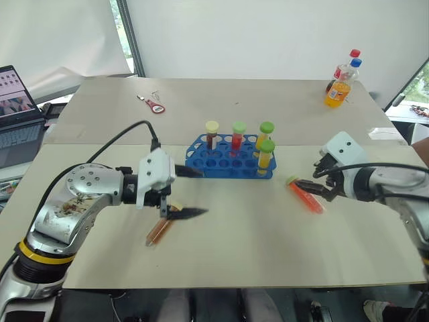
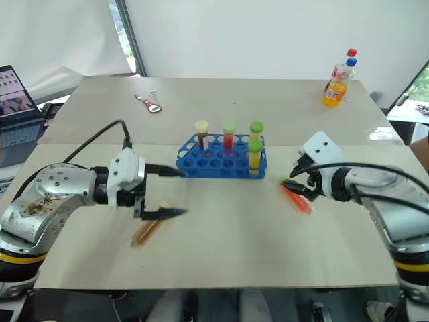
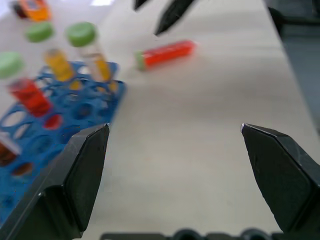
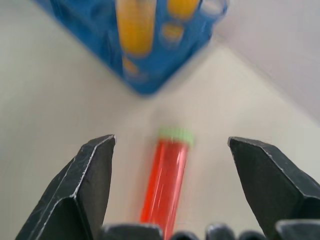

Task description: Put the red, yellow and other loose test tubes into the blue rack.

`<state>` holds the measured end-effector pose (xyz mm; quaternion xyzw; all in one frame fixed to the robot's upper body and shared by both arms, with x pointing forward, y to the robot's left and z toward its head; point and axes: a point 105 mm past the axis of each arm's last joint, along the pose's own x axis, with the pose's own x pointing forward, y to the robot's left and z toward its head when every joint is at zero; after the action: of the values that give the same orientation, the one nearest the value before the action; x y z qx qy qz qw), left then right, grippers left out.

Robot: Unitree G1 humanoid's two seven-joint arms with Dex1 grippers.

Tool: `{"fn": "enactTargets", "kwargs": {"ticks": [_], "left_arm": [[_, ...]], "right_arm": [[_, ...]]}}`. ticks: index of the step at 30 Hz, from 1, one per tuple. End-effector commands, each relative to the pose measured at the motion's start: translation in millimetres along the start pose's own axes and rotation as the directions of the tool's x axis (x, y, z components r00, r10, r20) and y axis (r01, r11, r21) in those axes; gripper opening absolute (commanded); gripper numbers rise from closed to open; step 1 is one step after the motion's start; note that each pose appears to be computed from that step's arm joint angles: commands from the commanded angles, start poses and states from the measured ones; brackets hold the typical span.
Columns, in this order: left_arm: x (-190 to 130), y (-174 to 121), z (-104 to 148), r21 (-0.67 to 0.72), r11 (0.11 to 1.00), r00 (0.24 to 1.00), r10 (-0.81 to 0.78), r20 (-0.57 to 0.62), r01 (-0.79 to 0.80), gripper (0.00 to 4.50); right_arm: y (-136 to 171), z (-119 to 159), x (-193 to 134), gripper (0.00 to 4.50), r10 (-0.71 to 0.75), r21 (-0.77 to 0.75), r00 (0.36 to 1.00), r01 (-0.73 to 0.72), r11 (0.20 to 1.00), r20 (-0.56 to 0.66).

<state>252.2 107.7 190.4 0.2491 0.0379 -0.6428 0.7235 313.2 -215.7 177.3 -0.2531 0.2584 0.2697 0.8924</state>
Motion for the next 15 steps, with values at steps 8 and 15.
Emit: {"fn": "enactTargets", "kwargs": {"ticks": [8,15], "left_arm": [[6.3,-30.0,8.4,0.097,0.985,0.990,-0.144,-0.013,0.144,4.50],[8.8,-36.9,2.4,0.094,0.988,0.992,-0.123,-0.010,0.123,4.50]], "right_arm": [[-13.6,-25.3,25.2,4.00,0.070,0.056,0.966,-0.058,0.997,-0.250],[-23.4,-30.8,41.5,3.47,0.112,0.087,0.944,-0.089,0.992,-0.310]]}}
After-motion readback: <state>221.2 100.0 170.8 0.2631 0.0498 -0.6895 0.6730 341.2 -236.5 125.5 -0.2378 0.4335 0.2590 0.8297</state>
